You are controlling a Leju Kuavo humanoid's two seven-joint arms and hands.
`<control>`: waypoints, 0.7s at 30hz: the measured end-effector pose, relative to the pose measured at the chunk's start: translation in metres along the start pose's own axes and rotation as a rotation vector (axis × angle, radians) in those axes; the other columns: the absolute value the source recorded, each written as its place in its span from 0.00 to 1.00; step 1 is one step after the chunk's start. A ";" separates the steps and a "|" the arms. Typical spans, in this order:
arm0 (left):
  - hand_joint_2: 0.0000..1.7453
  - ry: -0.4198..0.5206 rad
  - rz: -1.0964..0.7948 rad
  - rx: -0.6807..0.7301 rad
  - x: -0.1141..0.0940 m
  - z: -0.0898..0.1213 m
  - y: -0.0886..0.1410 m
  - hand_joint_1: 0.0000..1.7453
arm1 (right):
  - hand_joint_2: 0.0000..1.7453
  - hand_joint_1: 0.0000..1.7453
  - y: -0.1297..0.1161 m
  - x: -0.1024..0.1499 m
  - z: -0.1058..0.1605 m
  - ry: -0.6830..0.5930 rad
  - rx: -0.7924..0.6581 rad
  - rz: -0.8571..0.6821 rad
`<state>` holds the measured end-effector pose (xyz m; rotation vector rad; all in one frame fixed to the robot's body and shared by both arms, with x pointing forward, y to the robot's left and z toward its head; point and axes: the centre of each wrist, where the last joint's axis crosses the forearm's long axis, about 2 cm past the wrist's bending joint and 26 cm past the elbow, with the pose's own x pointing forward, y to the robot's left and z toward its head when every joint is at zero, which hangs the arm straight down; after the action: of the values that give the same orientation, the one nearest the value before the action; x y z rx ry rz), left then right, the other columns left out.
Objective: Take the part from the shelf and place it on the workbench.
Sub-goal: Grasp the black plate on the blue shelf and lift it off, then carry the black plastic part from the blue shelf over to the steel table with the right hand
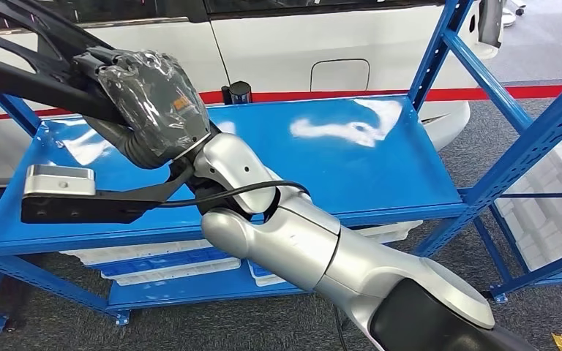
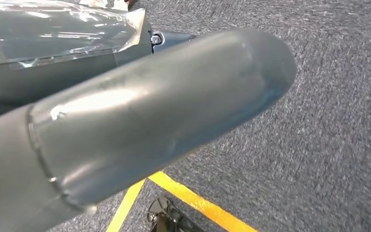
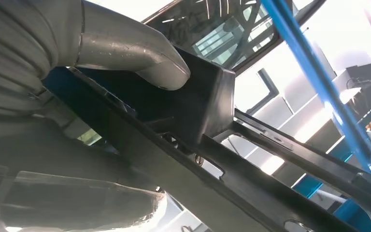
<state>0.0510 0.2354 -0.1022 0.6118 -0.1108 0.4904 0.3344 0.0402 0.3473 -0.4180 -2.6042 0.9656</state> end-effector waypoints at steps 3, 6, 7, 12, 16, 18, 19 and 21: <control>0.00 0.002 0.002 0.000 0.000 0.001 -0.001 0.00 | 1.00 1.00 0.001 0.000 0.001 -0.009 0.007 0.010; 0.00 0.001 0.004 0.000 0.001 0.002 -0.002 0.00 | 1.00 1.00 0.003 0.000 0.003 -0.008 0.010 0.011; 0.00 0.002 0.004 0.000 0.000 0.002 -0.002 0.00 | 1.00 1.00 0.003 0.000 0.004 -0.005 0.011 0.009; 0.00 0.004 0.004 -0.003 0.000 0.003 -0.003 0.00 | 1.00 1.00 0.005 0.001 0.006 -0.001 0.014 0.005; 0.00 0.007 0.003 -0.007 -0.002 0.005 -0.005 0.00 | 1.00 1.00 0.005 0.002 0.005 -0.006 0.012 0.006; 0.00 0.007 0.003 -0.006 -0.002 0.005 -0.005 0.00 | 1.00 1.00 0.004 0.002 0.005 -0.007 0.011 0.007; 0.00 0.007 0.003 -0.005 -0.002 0.005 -0.005 0.00 | 1.00 1.00 0.004 0.002 0.004 -0.008 0.011 0.007; 0.00 0.006 0.005 -0.004 -0.002 0.004 -0.004 0.00 | 1.00 1.00 0.004 0.002 0.004 -0.008 0.011 0.010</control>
<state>0.0517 0.2294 -0.1014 0.6058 -0.1078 0.4965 0.3310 0.0417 0.3417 -0.4258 -2.6054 0.9865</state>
